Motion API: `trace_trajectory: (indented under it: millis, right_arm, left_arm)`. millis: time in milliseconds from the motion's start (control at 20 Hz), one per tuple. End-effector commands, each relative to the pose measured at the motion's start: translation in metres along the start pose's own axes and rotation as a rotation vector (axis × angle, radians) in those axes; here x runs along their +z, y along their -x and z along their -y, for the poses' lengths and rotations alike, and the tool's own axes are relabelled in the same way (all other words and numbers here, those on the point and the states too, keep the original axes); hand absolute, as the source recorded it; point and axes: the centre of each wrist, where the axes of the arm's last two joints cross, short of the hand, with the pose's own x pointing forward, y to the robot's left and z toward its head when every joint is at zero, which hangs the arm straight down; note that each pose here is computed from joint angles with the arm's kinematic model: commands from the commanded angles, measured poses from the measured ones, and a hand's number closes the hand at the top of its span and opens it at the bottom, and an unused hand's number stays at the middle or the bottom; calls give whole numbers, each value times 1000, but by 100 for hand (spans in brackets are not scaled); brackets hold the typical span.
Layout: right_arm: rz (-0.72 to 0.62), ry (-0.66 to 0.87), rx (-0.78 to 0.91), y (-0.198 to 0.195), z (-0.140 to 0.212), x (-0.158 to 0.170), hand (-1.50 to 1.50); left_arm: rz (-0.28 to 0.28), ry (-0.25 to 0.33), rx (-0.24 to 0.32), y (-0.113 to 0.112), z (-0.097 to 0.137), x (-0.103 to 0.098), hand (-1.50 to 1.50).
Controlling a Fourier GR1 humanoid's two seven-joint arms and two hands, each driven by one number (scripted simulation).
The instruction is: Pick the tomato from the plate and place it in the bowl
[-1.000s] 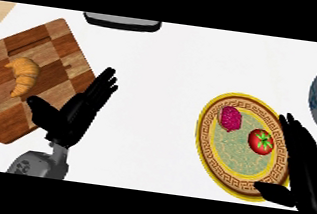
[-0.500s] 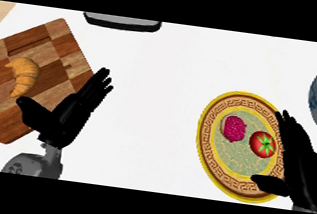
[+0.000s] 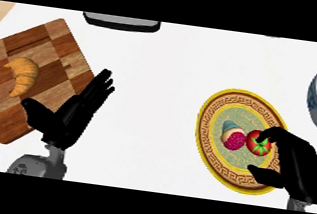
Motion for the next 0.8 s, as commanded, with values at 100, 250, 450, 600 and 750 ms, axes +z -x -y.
trace_trajectory:
  millis: [100,250,450,600,750]
  right_arm:
    - [30,26,23,-17,-14,-16,150]
    - [28,35,54,-11,-14,-5,150]
    - [22,-20,96,-33,-8,21,150]
    - [-39,-294,185,5,-2,6,150]
    - [-84,-463,263,16,-12,34,150]
  left_arm:
    - [8,9,-12,-6,2,1,0]
    - [-2,-1,-17,-10,14,3,0]
    - [6,8,-7,12,-1,-6,0]
    - [-1,20,-12,-11,5,-13,0]
    - [20,12,-12,-11,-7,0,0]
